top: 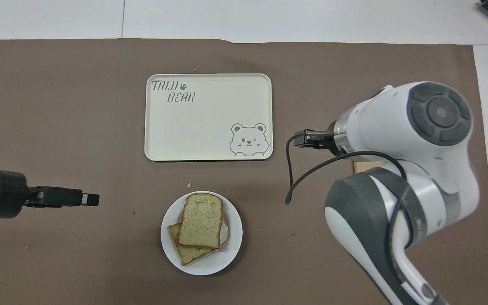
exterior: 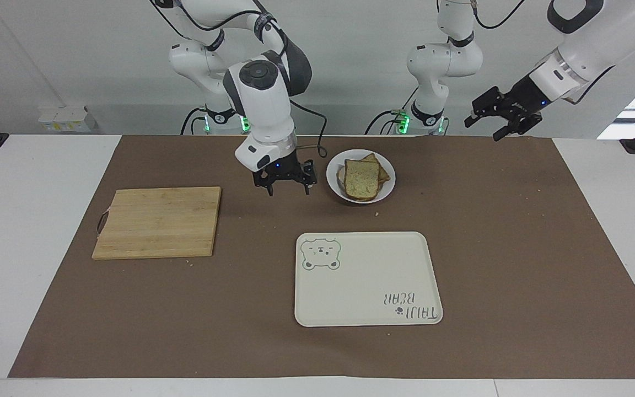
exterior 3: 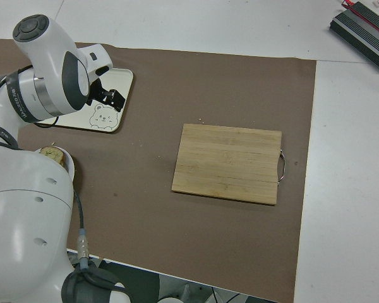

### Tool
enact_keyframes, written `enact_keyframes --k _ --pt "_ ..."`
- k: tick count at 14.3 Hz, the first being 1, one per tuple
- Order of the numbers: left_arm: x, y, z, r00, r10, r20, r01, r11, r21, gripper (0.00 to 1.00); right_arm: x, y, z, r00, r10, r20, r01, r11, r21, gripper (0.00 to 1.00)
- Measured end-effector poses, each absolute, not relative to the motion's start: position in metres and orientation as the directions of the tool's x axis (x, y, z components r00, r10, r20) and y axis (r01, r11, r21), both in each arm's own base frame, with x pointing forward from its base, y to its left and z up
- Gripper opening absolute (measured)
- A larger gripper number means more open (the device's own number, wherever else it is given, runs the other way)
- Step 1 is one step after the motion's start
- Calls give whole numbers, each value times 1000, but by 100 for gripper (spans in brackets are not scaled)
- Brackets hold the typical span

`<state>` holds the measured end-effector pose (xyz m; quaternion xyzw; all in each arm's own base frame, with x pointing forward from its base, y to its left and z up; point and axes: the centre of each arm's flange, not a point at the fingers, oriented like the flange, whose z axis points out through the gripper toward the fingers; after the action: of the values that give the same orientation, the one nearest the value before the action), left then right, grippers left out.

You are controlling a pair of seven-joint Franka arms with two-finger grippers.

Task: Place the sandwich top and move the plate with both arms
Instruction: 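Withdraw the right gripper while the left gripper reaches toward the plate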

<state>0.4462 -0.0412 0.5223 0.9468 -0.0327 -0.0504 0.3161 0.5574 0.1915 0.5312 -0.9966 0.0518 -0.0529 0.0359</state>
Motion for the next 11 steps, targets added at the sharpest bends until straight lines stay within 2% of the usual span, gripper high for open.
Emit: enact_keyframes --k 4,11 --pt "421 -46 478 992 -96 -76 -19 -735 678 98 552 148 579 977 -169 133 -161 -985 -69 100" --pt "373 -45 363 993 -117 3 -75 -616 784 89 544 102 647 960 -245 137 -238 -969 -67 100"
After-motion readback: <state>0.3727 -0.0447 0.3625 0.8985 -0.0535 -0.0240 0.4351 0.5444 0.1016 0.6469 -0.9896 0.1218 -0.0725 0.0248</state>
